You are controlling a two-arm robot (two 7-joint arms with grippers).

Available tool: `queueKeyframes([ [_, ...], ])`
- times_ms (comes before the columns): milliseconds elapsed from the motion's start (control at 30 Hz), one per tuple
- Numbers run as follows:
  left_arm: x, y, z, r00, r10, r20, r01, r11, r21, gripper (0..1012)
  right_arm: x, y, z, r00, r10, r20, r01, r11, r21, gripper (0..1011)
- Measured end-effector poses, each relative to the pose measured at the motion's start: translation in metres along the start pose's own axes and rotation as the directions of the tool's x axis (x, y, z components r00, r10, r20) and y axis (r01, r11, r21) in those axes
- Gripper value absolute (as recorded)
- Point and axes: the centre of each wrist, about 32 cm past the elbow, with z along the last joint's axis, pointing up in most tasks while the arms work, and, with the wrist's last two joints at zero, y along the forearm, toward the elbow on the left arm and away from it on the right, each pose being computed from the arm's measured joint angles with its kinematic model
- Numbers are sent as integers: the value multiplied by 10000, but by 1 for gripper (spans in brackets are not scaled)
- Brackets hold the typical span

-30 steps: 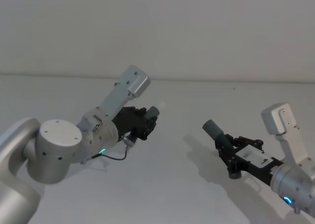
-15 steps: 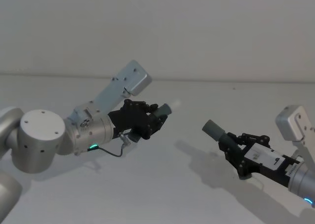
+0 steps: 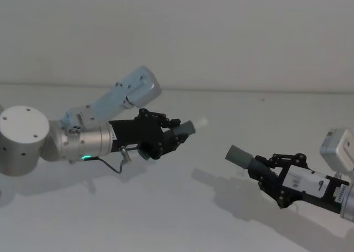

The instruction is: Use both hands to pick up one end of the pipe from the table, align the ends, and insert them.

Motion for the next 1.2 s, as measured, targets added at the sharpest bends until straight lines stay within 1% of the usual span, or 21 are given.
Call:
queueKeyframes([
  [67,22,16,1,9999,-142,97,142,9999,1,347,26,-19,6,9997,171,200,-171,9999,26,290],
  [100,52,35,2,9994,-285,214,285,9996,11,346,34,-24,6,9995,213,248,-214,9998,28,290],
  [167,75,50,3,9987,-405,311,405,9992,20,347,57,-39,9,9986,354,399,-356,9994,46,290],
  [200,101,66,7,9978,-525,417,524,9986,29,347,67,-46,9,9982,395,450,-397,9992,42,290],
  [267,123,80,9,9966,-656,508,655,9978,30,346,81,-54,11,9975,470,535,-473,9989,45,290],
  [300,145,93,10,9952,-779,588,778,9970,39,346,97,-62,13,9965,558,621,-562,9984,57,290],
  [400,181,114,11,9926,-988,712,987,9951,49,346,124,-75,16,9948,696,740,-703,9975,74,290],
  [500,222,133,14,9876,-1309,862,1310,9914,46,346,153,-85,19,9928,849,850,-860,9963,90,290],
  [567,250,144,18,9833,-1542,967,1545,9880,49,346,172,-91,22,9911,962,918,-975,9952,100,290],
  [600,271,153,23,9793,-1732,1051,1737,9848,52,346,178,-92,23,9905,1005,942,-1020,9947,103,290],
  [700,295,162,32,9733,-1980,1162,1986,9801,59,346,201,-96,30,9887,1101,1017,-1117,9937,107,290],
  [733,313,169,39,9688,-2145,1240,2153,9765,70,346,213,-97,34,9876,1160,1061,-1178,9930,107,290],
  [767,319,170,42,9674,-2193,1265,2201,9754,79,347,219,-97,35,9870,1190,1083,-1209,9926,108,290],
  [833,338,177,55,9605,-2415,1382,2424,9701,107,346,235,-98,42,9853,1266,1145,-1285,9917,100,290],
  [933,351,180,68,9544,-2595,1474,2603,9654,137,346,246,-98,45,9839,1329,1196,-1350,9908,95,290],
  [1033,366,184,90,9445,-2860,1619,2867,9578,198,346,263,-97,53,9817,1417,1271,-1439,9896,81,290],
  [1100,371,186,97,9409,-2951,1661,2955,9551,228,346,268,-96,58,9811,1439,1294,-1462,9892,83,290],
  [1133,375,188,104,9379,-3022,1703,3024,9529,255,346,273,-96,62,9804,1463,1316,-1486,9889,81,290],
  [1200,380,191,113,9351,-3083,1748,3082,9509,284,346,276,-96,66,9800,1482,1328,-1506,9886,82,290],
])
